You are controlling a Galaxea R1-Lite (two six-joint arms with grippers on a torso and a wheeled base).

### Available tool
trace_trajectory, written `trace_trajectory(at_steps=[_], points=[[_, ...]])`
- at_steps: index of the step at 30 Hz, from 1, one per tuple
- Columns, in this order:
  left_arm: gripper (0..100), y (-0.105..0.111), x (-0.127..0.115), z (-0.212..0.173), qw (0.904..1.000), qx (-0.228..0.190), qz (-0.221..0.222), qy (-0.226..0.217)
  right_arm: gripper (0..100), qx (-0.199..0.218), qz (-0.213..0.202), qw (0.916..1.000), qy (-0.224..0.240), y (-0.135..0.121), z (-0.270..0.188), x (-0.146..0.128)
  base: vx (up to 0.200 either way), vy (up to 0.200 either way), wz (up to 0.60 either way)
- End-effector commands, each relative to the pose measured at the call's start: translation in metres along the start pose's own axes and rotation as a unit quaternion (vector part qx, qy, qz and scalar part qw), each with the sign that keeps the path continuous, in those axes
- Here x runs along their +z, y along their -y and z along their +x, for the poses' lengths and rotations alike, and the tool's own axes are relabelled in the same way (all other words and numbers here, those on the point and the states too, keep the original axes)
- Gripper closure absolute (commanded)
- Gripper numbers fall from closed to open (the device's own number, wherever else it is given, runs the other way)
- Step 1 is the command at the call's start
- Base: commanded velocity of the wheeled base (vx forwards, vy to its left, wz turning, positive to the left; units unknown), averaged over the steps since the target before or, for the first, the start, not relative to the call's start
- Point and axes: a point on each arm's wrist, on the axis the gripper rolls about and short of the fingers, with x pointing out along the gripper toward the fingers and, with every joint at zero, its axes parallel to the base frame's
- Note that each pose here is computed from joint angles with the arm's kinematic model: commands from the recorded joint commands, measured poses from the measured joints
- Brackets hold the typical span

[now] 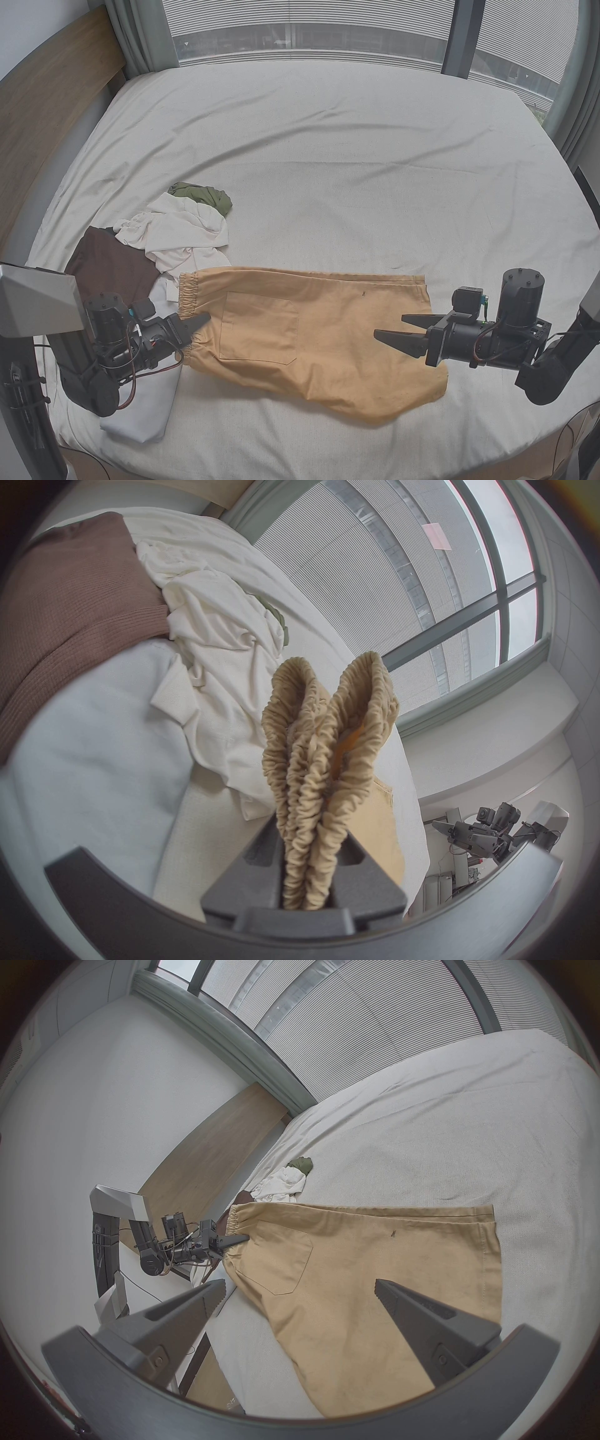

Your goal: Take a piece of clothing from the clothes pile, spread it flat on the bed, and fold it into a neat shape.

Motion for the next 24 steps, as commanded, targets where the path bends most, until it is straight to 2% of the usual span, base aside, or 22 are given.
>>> trace_trajectory(at_steps=[1, 3, 6, 9, 19, 24], points=[[100, 0.012, 0.000, 0.001, 0.9998, -0.017, 0.008, 0.001, 0, 0.000, 0.000, 1.0000, 0.000, 0.000, 0.000, 0.000, 0.000, 0.000, 0.00], [100, 0.026, -0.003, 0.008, 0.9990, -0.040, 0.016, -0.005, 0, 0.001, 0.000, 1.0000, 0.001, 0.000, 0.000, 0.000, 0.000, 0.000, 0.00], [100, 0.031, -0.004, 0.012, 0.9985, -0.051, 0.020, -0.006, 0, 0.001, 0.000, 1.0000, 0.001, 0.000, 0.000, 0.000, 0.000, 0.000, 0.00], [100, 0.046, -0.003, 0.019, 0.9965, -0.078, 0.030, -0.003, 0, 0.001, 0.000, 1.0000, 0.001, 0.000, 0.000, 0.000, 0.000, 0.000, 0.00], [100, 0.080, -0.010, 0.036, 0.9898, -0.138, 0.031, -0.012, 0, 0.001, 0.000, 1.0000, 0.002, 0.000, 0.000, 0.001, 0.000, 0.000, 0.00], [100, 0.097, -0.014, 0.041, 0.9859, -0.166, 0.013, -0.020, 0, 0.001, -0.001, 1.0000, 0.006, -0.001, -0.001, 0.003, 0.000, 0.000, 0.00]])
